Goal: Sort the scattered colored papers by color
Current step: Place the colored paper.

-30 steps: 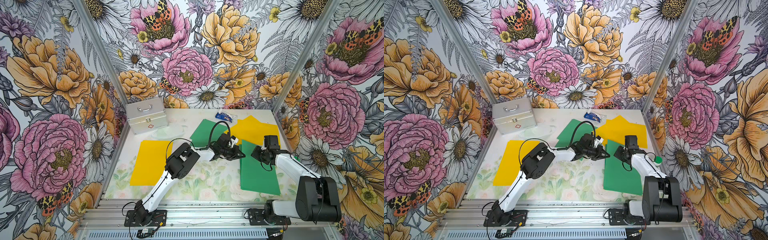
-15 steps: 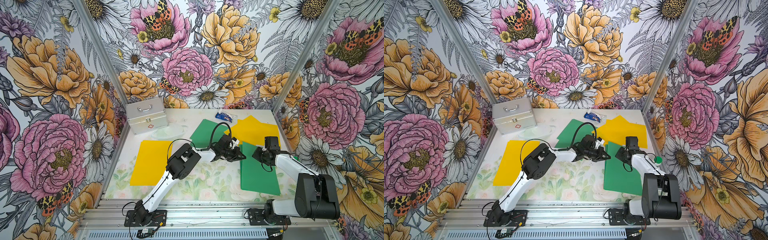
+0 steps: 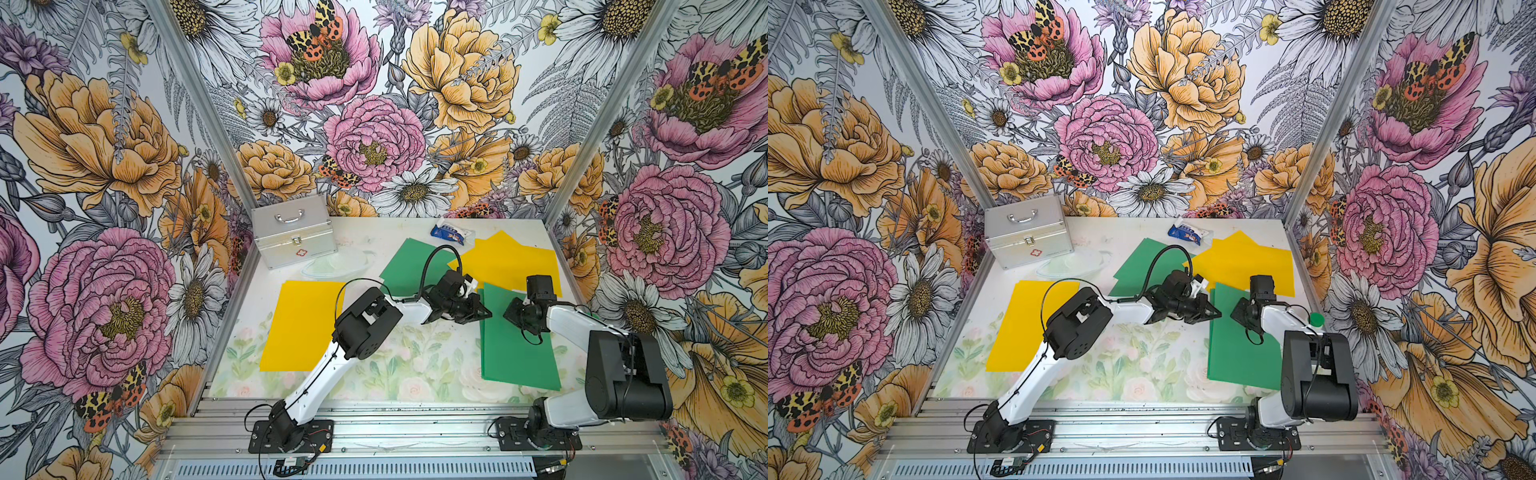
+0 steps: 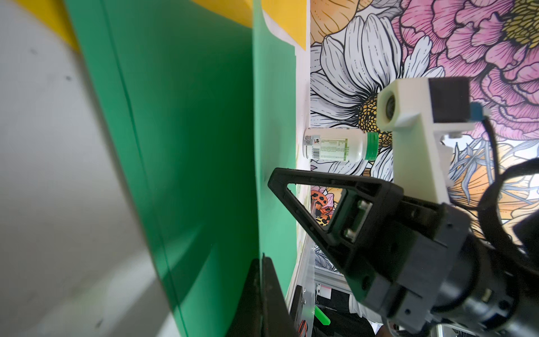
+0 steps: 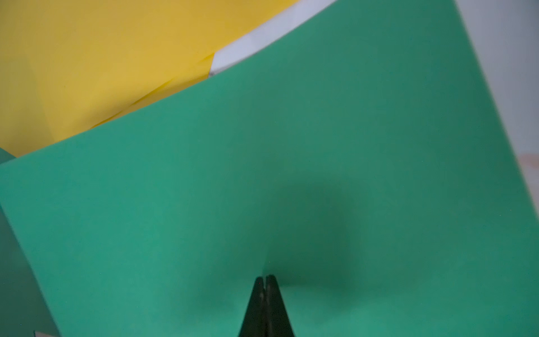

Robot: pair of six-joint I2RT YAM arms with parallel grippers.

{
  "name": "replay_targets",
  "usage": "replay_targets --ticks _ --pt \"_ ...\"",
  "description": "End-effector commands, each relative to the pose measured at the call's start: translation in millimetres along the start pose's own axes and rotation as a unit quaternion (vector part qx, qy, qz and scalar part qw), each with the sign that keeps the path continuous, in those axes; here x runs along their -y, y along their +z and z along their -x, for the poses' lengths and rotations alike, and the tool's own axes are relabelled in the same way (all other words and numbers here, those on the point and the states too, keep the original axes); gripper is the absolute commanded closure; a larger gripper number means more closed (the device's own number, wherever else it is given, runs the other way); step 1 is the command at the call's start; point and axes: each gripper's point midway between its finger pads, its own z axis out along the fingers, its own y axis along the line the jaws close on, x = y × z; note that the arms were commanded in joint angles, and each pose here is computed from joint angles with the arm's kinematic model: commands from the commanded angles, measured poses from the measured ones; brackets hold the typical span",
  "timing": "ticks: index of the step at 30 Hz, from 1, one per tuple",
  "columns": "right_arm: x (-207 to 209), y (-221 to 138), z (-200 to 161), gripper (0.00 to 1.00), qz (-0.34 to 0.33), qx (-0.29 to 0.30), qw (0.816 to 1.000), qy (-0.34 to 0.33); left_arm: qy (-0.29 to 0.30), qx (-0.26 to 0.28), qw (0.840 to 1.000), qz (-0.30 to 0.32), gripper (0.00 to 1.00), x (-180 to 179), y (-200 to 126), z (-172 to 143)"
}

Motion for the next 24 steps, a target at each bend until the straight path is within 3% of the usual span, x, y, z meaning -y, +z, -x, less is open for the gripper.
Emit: replay_targets --ticks 1,13,19,24 --pt "-0.9 5.6 2.9 1.00 0.004 0.003 1.000 0.007 0.001 0.011 1.000 0.005 1.00 0.7 0.3 -1.9" --pt "3.1 12.3 -2.7 1.00 -0.001 -0.009 1.000 0.011 0.004 0.010 1.000 0.006 1.00 2.2 -1.7 -5.0" --pt "3.5 14.2 -5.3 1.00 -0.001 -0.015 1.000 0.012 0.024 0.029 0.999 0.006 0.49 19.4 -23.6 3.1" --pt "2.7 13.9 -4.4 1.00 0.001 -0.014 1.000 0.012 0.060 0.064 0.994 0.065 0.32 29.0 -68.7 18.8"
